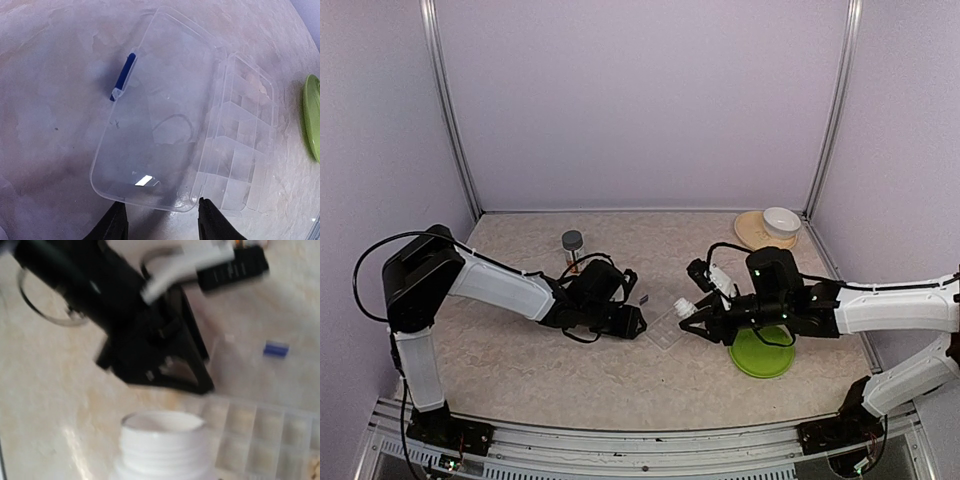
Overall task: Sort the pills into containers
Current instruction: Move the pill container to the center of the board, then pour the pill into the compartment of the pill container.
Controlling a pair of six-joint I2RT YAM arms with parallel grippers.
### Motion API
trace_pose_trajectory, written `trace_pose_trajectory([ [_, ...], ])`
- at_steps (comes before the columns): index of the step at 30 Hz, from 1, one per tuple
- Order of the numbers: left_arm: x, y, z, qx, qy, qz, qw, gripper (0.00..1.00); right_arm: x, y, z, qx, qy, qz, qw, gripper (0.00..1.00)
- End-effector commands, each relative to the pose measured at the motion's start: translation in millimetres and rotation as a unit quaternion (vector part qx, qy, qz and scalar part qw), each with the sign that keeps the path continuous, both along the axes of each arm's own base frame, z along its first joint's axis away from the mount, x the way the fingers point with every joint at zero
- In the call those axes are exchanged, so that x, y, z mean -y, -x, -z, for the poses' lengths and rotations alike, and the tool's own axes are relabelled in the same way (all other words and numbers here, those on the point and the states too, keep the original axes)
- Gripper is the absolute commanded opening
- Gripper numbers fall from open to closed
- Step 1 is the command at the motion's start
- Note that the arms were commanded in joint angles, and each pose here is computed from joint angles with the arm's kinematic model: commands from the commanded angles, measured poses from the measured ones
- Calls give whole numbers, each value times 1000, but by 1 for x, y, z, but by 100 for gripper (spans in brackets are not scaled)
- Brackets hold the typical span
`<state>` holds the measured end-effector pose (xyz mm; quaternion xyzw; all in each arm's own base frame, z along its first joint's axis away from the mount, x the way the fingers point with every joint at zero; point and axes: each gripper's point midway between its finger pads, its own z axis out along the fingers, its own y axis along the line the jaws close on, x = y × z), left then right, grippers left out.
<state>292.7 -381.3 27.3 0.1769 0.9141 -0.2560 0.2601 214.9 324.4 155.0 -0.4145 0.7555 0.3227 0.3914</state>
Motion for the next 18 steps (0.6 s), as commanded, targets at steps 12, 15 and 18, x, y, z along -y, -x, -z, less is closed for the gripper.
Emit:
trace_pose_trajectory([
  [12, -17, -11, -59, 54, 35, -23, 998, 78, 12, -11, 62, -49, 103, 29, 993, 12],
  [15, -16, -7, -64, 56, 48, -19, 997, 85, 12, -16, 66, -46, 112, 38, 992, 12],
  [18, -17, -4, -71, 62, 63, -16, 996, 93, 10, -20, 70, -46, 118, 40, 991, 12],
])
